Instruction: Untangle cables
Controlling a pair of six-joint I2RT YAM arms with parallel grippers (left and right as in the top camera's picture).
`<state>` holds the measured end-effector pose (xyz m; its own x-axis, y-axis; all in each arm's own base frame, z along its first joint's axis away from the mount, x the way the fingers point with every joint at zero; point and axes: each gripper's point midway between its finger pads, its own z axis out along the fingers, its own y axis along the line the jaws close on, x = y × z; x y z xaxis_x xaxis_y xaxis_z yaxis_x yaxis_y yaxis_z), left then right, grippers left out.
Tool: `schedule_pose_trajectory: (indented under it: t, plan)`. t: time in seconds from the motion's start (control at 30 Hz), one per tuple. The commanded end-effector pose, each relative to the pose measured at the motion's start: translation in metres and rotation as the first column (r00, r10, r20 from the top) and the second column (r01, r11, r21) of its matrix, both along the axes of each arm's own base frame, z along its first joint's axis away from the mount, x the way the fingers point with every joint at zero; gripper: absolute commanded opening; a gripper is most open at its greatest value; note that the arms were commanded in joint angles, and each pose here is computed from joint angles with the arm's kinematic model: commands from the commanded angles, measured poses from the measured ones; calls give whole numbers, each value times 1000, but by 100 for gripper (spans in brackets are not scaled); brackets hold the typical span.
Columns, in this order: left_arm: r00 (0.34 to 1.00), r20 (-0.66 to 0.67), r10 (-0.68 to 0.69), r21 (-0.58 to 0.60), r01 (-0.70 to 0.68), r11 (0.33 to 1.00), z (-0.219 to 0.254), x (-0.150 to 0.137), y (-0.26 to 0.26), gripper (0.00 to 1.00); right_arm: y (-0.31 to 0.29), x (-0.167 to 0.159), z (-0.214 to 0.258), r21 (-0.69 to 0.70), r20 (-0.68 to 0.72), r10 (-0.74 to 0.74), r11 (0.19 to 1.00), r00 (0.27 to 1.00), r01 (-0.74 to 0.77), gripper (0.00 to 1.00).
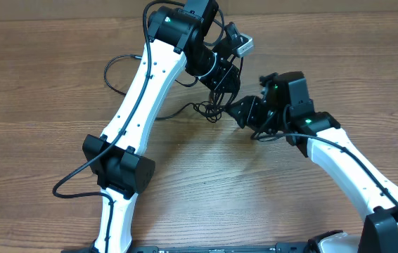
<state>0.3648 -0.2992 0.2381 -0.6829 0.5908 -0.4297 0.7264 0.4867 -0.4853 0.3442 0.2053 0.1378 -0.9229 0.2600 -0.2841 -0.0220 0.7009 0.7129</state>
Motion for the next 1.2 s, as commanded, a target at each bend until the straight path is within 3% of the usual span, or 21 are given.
schedule_pose_trajectory:
  t: [0.0, 0.07, 0.23, 0.33, 0.4, 0.47, 0.53, 0.67, 0.77, 0.9, 1.03, 1.17]
  plan:
    - [999, 38, 7, -25, -6, 1000, 14, 3, 1, 4, 12, -8, 0, -170, 212, 277, 955, 937, -244, 42]
    - [999, 38, 7, -25, -6, 1000, 14, 3, 1, 4, 15, -10, -1, -206, 248, 335, 935, 909, -288, 49]
    - [999, 38, 7, -25, -6, 1000, 14, 3, 1, 4, 12, -3, 0, -282, 309, 379, 912, 872, -296, 51]
    - [999, 37, 7, -25, -6, 1000, 14, 3, 1, 4, -4, 12, -4, -366, 321, 324, 909, 890, -199, 38]
    - [999, 37, 7, -24, -6, 1000, 14, 3, 1, 4, -20, 23, -8, -401, 302, 215, 913, 929, -81, 38]
    - [999, 33, 7, -23, -6, 1000, 14, 2, 1, 4, -31, 30, -10, -384, 277, 86, 923, 957, 29, 37]
    - [1000, 31, 7, -21, -6, 1000, 13, 1, 1, 4, -30, 32, -7, -359, 276, 54, 932, 960, 51, 33]
    - [999, 32, 7, -22, -6, 1000, 13, 2, 1, 4, -28, 34, -5, -347, 287, 49, 936, 957, 56, 32]
    - [999, 38, 6, -22, -5, 1000, 14, 3, 3, 4, -18, 30, -1, -302, 283, 81, 953, 956, 9, 38]
    - [999, 33, 22, -22, -22, 1000, 14, 7, 10, 4, -18, 35, 4, -237, 262, -15, 968, 965, 80, 5]
    - [999, 6, 43, -7, -43, 999, 12, 7, 20, 4, -38, 46, 1, -211, 208, -236, 937, 949, 279, 4]
    - [997, 6, 76, 22, -77, 997, 9, 14, 34, 4, -56, 44, -9, -255, 169, -344, 890, 924, 378, 4]
